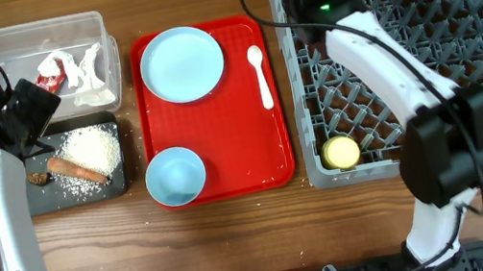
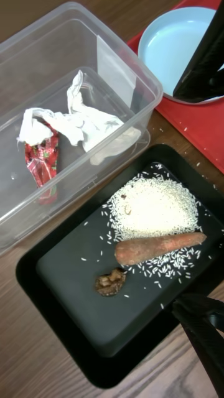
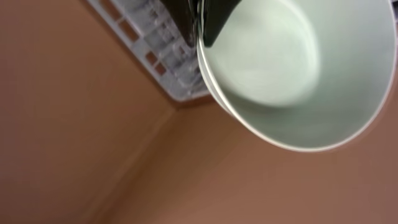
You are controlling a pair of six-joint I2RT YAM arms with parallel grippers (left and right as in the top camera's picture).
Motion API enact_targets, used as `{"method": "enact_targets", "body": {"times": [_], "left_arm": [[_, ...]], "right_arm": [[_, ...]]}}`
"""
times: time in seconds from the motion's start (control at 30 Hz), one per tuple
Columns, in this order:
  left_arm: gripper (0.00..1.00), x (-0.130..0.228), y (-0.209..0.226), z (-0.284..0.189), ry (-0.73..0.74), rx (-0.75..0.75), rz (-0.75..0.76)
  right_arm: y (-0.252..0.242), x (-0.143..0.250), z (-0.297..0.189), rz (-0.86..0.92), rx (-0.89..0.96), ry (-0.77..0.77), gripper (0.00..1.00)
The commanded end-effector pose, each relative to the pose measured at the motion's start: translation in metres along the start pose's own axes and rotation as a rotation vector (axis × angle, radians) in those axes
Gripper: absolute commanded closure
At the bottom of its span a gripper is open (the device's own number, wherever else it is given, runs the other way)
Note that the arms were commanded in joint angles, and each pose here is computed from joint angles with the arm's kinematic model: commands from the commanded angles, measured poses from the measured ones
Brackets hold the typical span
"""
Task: Sort waste into correct bins and load items into the dishwasher rack
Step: 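Lift the light-green bowl with the right gripper over the rack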
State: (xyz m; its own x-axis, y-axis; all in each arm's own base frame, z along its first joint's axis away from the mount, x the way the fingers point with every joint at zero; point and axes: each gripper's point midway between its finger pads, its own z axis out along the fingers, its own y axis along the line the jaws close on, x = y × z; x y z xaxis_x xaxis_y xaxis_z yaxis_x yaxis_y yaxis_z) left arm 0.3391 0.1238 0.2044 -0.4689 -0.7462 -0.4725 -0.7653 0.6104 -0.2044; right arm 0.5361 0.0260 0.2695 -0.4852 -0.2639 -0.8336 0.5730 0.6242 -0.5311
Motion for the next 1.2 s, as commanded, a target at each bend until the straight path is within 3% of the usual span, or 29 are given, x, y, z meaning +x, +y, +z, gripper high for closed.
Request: {"method": "enact_targets", "body": {"times": [0.0,0.37,0.77,1.17], "left_arm": [[0.00,-0.005,-0.002,-0.006,-0.019,0.011,0.000],[0.00,-0.005,-0.002,-0.006,-0.019,0.011,0.000],[0.00,-0.005,-0.002,-0.006,-0.019,0.011,0.000],[0.00,-0.005,-0.002,-0.006,-0.019,0.011,0.000]], "right_arm": [[0.022,0.020,0.009,-0.339,0.048,0.024,0.96],[0.063,0.034,-0.001,-0.411,-0.065,-0.003,0.96],[0.063,0.046,0.010,-0.440,-0.048,0.023,0.96],[0.087,0.071,0.002,-0.487,-0.195,0.064,0.96]]}}
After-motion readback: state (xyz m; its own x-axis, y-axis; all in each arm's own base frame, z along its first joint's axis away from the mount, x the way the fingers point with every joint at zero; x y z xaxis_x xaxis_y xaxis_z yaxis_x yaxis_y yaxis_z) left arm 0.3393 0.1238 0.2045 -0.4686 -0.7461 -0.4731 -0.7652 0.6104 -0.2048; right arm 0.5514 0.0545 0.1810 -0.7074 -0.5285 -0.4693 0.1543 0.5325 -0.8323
